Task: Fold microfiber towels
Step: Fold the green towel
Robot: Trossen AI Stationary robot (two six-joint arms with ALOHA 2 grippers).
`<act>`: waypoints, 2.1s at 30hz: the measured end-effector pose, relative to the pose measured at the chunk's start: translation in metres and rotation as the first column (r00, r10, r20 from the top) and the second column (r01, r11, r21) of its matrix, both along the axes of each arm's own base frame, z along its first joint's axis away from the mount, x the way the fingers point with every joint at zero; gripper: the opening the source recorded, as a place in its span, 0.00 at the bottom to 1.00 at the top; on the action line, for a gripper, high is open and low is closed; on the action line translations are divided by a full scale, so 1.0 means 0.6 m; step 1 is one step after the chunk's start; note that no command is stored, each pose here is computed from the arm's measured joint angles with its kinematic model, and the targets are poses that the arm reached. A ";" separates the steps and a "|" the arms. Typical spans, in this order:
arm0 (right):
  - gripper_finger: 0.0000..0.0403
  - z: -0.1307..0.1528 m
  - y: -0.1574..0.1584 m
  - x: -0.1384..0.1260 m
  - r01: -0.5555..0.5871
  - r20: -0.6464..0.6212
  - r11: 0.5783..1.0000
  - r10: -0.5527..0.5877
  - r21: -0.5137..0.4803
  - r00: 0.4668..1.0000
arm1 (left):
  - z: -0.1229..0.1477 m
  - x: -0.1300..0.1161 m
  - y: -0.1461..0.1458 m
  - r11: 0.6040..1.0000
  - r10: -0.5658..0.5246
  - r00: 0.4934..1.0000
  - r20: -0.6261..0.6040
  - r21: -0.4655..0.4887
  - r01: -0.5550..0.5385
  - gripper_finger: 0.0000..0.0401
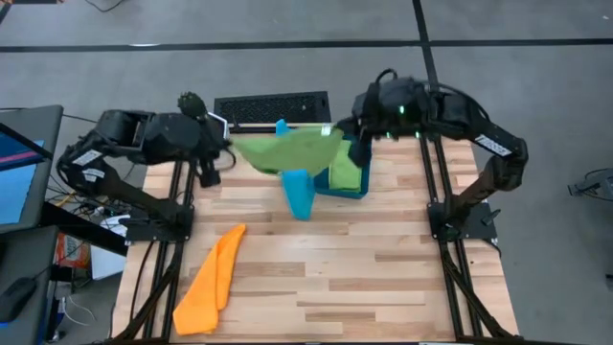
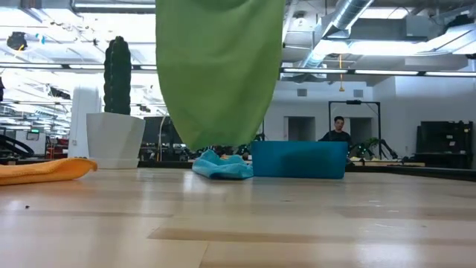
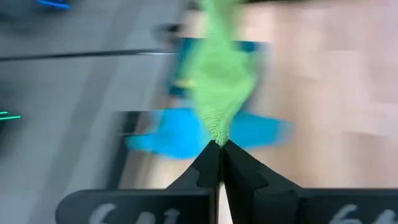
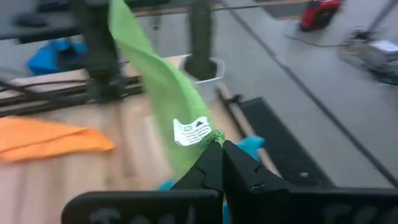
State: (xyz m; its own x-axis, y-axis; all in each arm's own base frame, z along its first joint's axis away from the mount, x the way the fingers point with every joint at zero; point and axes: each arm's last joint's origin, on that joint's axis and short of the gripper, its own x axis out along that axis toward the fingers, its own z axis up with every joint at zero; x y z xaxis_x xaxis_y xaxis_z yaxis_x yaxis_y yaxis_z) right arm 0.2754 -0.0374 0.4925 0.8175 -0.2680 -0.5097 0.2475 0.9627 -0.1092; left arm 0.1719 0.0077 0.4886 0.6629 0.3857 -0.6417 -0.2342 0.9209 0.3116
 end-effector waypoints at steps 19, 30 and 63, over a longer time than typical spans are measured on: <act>0.05 -0.010 0.032 -0.002 0.313 -0.054 0.889 -0.350 -0.334 0.935 | 0.001 0.004 0.051 0.897 0.217 0.965 -0.147 0.421 -0.138 0.00; 0.04 -0.009 0.019 0.007 0.296 -0.033 0.918 -0.315 -0.262 0.948 | -0.013 0.032 0.103 0.974 0.114 0.983 -0.143 0.209 -0.083 0.00; 0.02 -0.040 0.137 0.009 -0.182 -0.190 0.983 0.185 0.032 0.964 | -0.024 0.037 0.018 0.966 -0.257 0.966 0.008 -0.011 0.257 0.00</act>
State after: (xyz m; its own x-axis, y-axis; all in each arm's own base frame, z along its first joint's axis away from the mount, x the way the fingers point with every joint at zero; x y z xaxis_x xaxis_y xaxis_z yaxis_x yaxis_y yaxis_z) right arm 0.2810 0.0451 0.4685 0.7392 -0.1142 -0.6637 0.0423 0.9914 -0.1236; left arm 0.1943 0.0185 0.4745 0.7427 0.1944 -0.6407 0.0092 0.9539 0.3001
